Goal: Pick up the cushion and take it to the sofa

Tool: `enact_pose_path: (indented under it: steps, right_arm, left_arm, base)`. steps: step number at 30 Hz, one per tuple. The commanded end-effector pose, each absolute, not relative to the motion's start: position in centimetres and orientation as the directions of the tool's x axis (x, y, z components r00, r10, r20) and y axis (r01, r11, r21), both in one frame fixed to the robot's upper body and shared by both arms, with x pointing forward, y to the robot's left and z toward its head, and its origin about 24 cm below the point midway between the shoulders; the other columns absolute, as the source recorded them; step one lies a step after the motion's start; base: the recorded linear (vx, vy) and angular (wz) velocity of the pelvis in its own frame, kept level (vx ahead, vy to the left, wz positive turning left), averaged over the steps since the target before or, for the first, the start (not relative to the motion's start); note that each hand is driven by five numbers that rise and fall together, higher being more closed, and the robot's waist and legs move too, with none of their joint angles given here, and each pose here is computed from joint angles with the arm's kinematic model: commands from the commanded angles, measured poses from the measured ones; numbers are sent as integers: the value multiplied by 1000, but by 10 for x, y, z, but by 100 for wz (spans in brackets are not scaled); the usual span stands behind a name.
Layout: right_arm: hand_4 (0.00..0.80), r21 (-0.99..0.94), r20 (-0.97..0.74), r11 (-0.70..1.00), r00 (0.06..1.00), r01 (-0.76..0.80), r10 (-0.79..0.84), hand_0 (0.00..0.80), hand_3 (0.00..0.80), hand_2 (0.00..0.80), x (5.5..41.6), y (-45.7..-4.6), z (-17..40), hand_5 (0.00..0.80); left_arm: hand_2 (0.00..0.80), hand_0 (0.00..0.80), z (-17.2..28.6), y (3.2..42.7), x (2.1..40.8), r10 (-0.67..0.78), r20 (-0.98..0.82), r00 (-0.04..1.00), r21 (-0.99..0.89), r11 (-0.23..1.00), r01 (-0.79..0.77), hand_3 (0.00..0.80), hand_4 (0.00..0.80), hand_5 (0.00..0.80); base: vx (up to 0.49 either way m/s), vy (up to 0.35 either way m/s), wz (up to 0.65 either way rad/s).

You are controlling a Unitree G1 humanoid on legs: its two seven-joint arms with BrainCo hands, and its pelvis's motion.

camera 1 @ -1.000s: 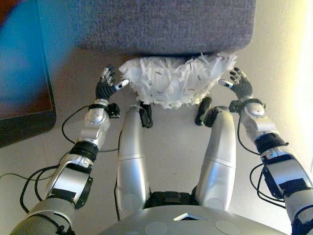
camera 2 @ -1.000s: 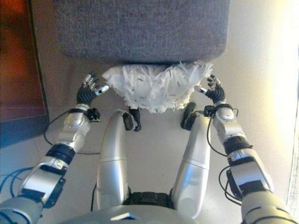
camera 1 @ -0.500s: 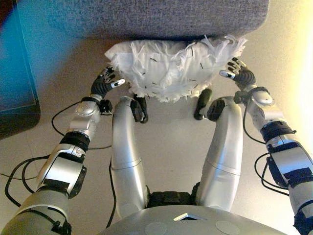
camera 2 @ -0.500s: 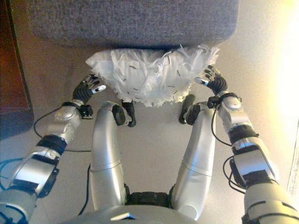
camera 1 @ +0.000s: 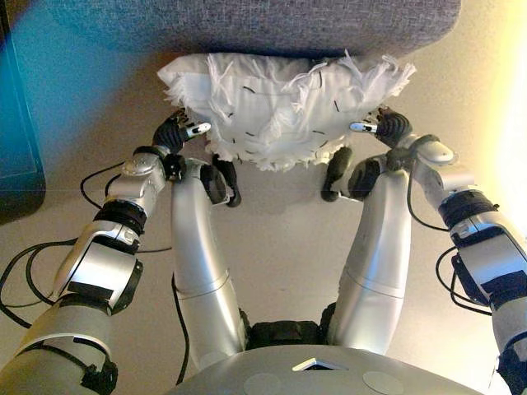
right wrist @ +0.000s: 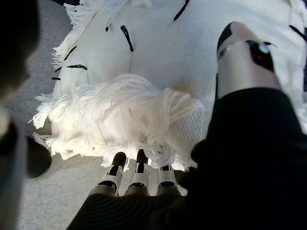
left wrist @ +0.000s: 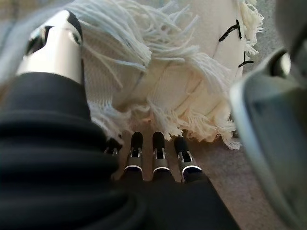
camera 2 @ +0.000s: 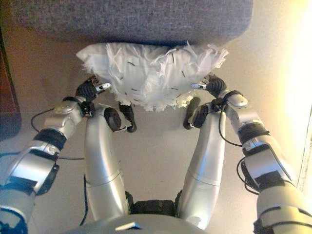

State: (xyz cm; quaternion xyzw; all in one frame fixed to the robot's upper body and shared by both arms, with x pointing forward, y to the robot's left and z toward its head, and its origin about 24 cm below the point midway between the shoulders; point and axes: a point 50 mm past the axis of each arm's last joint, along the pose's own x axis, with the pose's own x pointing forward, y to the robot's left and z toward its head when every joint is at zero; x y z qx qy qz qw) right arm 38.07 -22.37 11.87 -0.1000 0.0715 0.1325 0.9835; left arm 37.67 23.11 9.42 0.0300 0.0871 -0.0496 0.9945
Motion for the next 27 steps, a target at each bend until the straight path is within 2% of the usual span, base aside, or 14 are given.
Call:
enact_pose_path:
  steps: [1,16,17,18,19,27]
  right_arm:
    - [0,-183,-148,925,940,-333,309,0,0,0,385,-193,124,0]
    - [0,-158,-146,930,940,-331,309,0,0,0,389,-161,128,0]
    - [0,-150,-139,931,940,-332,313,0,0,0,389,-157,129,0]
    - [282,-144,-139,933,940,-331,312,282,282,282,389,-153,129,282]
    - [800,-141,-138,932,939,-334,316,800,800,800,388,-150,129,800]
    - [800,-41,-114,939,935,-342,336,800,800,800,379,-139,119,800]
  left_arm:
    - [0,0,108,213,385,-139,-131,982,59,987,148,0,0,0]
    - [0,0,143,167,397,-326,-52,944,106,938,330,0,0,0]
    - [223,223,144,163,397,-350,-45,936,108,930,352,223,223,223]
    - [762,762,146,158,396,-377,-29,926,109,919,378,762,762,762]
    - [800,800,149,153,395,-402,-8,916,115,909,400,800,800,800]
    - [800,800,148,136,389,-436,32,899,114,896,430,800,800,800]
  base:
    - [0,0,0]
    - [5,0,2]
    - [21,-1,5]
    - [24,2,4]
    - [0,0,0]
    - [41,-15,4]
